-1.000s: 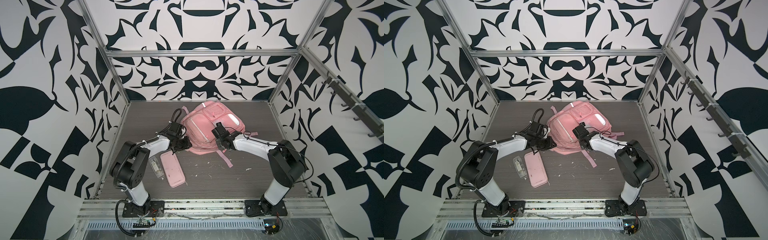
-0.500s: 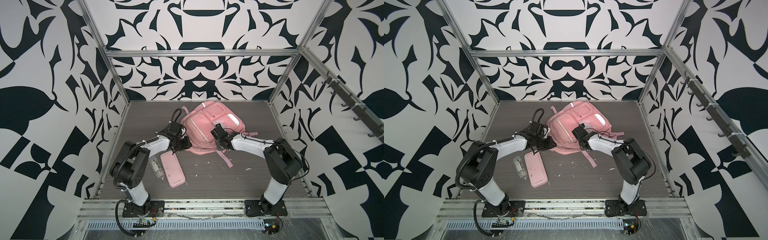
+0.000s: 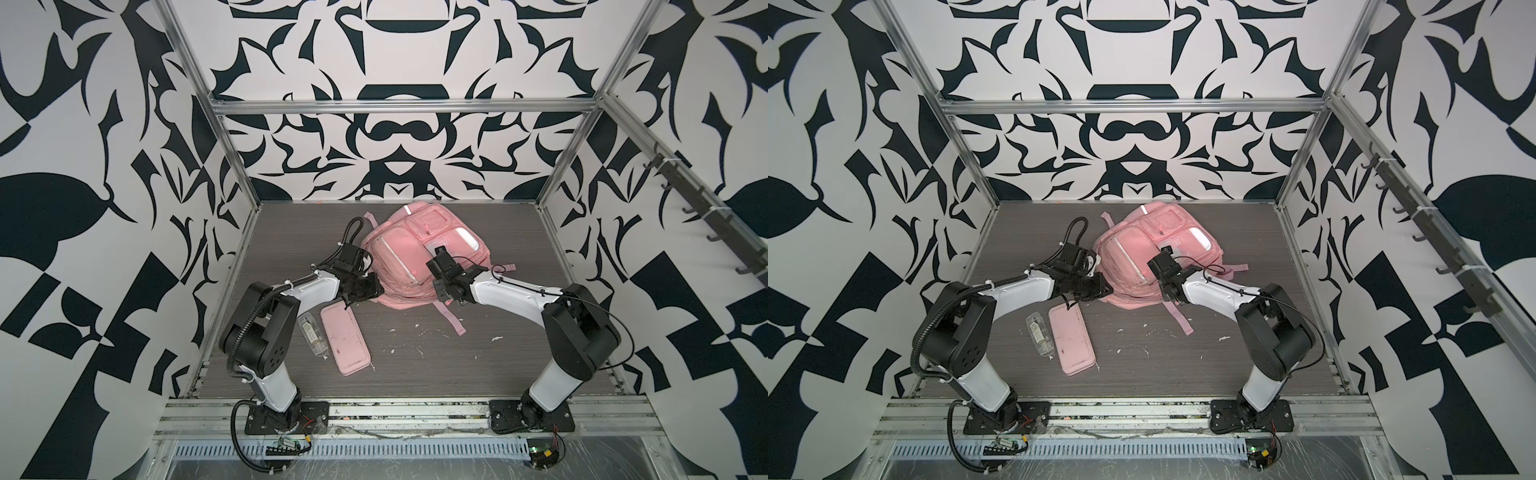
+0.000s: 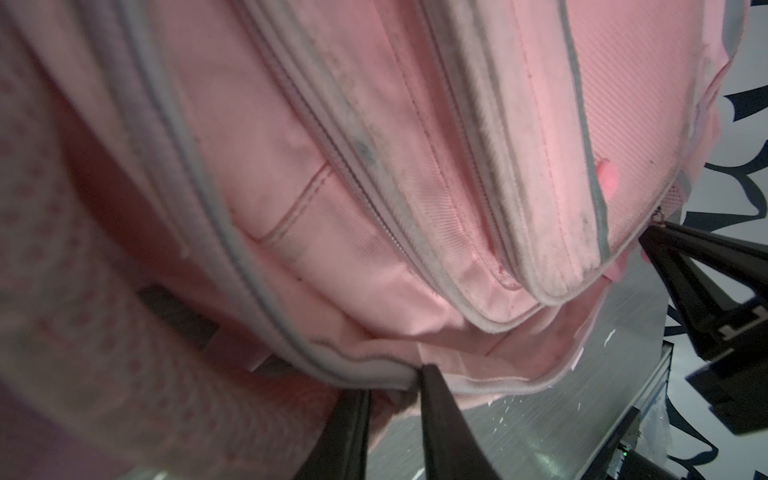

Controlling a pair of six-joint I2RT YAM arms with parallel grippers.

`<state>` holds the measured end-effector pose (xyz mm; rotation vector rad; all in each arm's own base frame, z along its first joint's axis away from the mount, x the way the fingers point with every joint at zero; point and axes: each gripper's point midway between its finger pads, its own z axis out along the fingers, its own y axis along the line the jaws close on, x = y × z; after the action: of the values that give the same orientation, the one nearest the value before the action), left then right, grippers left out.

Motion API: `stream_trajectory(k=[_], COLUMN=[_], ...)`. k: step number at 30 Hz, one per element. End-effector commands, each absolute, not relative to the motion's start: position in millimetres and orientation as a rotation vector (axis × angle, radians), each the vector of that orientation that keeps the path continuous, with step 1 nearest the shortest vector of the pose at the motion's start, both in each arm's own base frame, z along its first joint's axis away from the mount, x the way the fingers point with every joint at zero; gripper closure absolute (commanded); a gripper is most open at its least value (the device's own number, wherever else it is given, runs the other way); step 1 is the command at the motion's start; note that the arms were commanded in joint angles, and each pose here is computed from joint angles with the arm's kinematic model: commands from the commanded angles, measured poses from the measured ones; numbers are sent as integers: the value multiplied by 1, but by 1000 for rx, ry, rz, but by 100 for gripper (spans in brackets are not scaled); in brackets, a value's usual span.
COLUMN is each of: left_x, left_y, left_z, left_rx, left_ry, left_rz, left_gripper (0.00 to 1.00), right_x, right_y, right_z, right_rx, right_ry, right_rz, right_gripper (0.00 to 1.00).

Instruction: Pack the student bag

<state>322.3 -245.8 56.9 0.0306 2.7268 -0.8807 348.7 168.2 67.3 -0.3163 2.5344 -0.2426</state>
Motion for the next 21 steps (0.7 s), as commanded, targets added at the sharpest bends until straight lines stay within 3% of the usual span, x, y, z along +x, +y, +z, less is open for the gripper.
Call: stream_trajectory(k=[1,21], left_x=[295,295], left_y=[-236,-236], left_z=[30,34], left_rx=[-7,-5], left_ry=[2859,2854], left_rz=[-852,-857], left_gripper=[75,75], right_x=[344,350], right_y=[174,169], right_z=[74,52], right_rx=[-302,-151], right_ry=[2537,2519], right_rz=[-170,32], right_gripper=[94,91])
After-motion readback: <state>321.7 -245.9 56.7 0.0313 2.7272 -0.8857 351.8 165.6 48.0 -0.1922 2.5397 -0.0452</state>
